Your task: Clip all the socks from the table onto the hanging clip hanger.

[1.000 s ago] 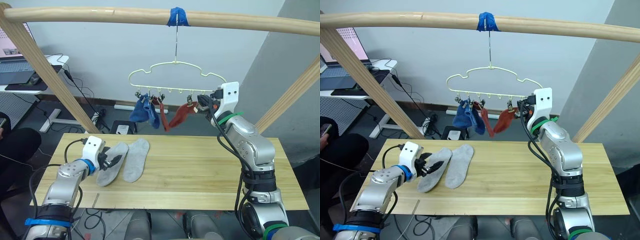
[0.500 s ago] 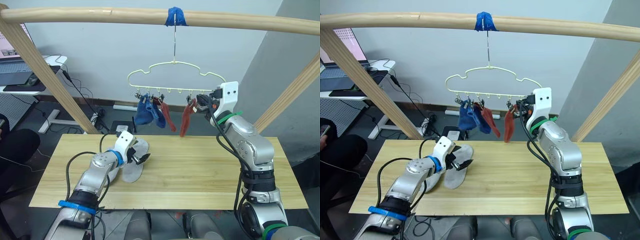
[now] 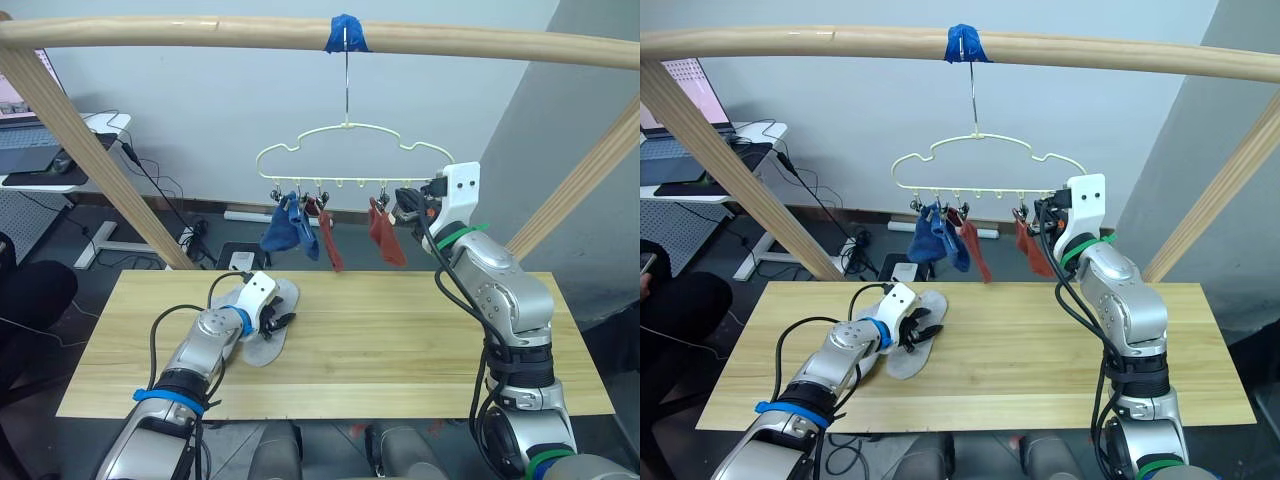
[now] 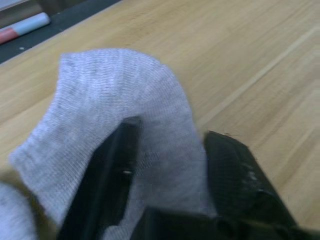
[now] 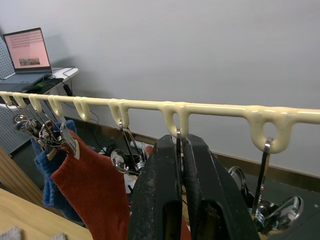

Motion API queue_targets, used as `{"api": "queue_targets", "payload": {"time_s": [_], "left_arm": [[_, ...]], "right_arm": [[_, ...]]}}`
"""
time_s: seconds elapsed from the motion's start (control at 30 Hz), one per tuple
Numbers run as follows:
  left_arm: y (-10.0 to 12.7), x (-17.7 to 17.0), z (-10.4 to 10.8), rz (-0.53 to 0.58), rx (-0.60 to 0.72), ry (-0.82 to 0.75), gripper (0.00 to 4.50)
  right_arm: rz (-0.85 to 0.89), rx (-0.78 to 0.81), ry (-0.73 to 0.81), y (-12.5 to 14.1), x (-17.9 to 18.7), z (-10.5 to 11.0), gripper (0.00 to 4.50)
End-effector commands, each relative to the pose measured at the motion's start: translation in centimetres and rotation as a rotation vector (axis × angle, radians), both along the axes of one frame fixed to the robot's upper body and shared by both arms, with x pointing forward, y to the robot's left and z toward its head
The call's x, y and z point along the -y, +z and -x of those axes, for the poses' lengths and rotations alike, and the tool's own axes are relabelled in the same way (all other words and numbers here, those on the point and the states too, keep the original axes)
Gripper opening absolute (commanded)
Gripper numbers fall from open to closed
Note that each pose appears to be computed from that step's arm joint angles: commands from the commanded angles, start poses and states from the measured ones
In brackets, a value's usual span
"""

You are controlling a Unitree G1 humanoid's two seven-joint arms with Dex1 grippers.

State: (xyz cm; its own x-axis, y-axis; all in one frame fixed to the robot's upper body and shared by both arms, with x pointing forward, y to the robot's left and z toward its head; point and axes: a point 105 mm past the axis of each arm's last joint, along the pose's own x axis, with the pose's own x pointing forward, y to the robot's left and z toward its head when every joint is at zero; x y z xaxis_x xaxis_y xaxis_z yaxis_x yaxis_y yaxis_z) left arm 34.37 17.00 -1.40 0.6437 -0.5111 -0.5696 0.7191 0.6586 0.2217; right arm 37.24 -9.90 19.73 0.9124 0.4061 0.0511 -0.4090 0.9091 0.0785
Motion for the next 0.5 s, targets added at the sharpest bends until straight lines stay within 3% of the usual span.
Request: {"api": "queue_targets", "payload": {"time_s": [0.03,0.2,0.33,0.5], "left_arm": [[0.4,0.2,0.5,0.026,-0.001,-0.022,1.14],[2.1,1.5,1.0,0.13,0.028,-0.065,0.06],[6.0,4.3,2.0,0.246,0.145,-0.216,0.06],[13.5,7.9,2.9,0.454,0.419,-0.35,0.06]], "right_arm": [[-0.004,0.019,-0.009,0.5,0.4,0.3,0.0],[-0.003,0.017,0.002,0.5,0.3,0.2,0.0],[-0.044,-0.006,0.01,0.7,0.3,0.1,0.0],[-0.236,-0.163,0.024,0.6,0.7,0.3,0.0]]}}
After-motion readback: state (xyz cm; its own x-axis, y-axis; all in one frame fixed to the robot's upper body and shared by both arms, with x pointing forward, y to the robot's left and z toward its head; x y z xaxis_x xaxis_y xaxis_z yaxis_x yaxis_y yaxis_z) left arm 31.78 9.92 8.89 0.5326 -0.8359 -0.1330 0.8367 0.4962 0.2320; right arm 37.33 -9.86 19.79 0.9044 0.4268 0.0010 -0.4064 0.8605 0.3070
